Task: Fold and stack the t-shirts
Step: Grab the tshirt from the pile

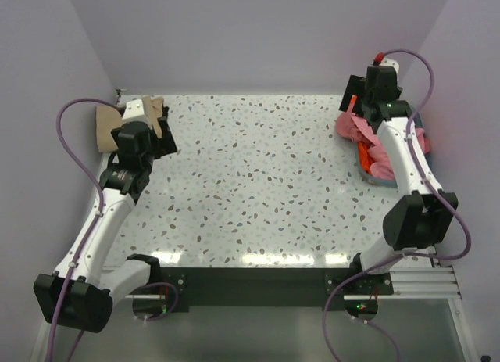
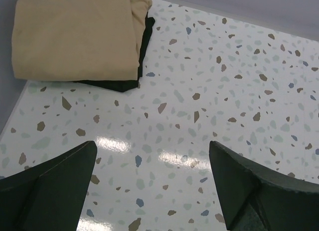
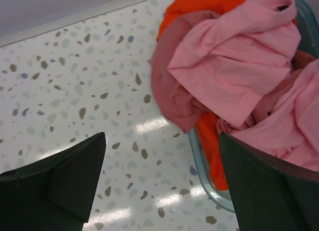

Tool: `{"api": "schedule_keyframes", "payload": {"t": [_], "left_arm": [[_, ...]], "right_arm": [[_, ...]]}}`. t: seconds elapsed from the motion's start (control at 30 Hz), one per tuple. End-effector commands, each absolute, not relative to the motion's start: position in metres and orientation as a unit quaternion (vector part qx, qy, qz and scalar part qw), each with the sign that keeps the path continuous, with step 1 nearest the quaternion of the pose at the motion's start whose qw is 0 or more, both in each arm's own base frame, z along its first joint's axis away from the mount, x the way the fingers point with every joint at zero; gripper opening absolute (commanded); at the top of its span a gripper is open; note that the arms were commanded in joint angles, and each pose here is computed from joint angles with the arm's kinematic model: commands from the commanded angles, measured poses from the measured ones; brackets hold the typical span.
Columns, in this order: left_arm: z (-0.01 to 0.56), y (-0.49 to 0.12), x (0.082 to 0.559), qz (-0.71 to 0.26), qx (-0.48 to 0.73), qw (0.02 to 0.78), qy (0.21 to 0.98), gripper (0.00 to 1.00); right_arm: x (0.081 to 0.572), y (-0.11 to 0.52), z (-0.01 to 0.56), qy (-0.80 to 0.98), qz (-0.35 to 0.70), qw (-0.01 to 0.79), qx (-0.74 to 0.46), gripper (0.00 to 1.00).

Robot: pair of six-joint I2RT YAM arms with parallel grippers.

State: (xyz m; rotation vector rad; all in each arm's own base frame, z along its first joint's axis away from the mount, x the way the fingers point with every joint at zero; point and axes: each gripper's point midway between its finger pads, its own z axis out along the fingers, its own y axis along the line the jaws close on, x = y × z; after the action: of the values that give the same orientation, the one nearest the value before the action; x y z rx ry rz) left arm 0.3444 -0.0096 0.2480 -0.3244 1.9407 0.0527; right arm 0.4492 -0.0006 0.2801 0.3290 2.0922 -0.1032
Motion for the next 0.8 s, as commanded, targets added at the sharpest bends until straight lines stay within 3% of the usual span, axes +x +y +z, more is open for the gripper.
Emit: {"api": "schedule_keyframes", "payload": {"t": [0.0, 0.2, 0.77], "left_arm": [[0.260, -0.019, 0.346, -0.005, -0.124, 0.565, 0.816, 1.00], [0.258, -0.026, 0.341, -0.022, -0.110, 0.556, 0.823, 1.00], [0.246, -0.024, 0.319, -0.036, -0.143, 0.546, 0.825, 1.00]], "right_arm": [[0.453, -0.026, 0.251, 0.871, -0.085, 0.449, 0.180, 0.98], [0.472, -0.055, 0.215, 0.854, -0.161, 0.431, 0.243, 0.97], [0.428, -0.138, 0.134, 0.833, -0.238, 0.348, 0.358, 0.96]]}}
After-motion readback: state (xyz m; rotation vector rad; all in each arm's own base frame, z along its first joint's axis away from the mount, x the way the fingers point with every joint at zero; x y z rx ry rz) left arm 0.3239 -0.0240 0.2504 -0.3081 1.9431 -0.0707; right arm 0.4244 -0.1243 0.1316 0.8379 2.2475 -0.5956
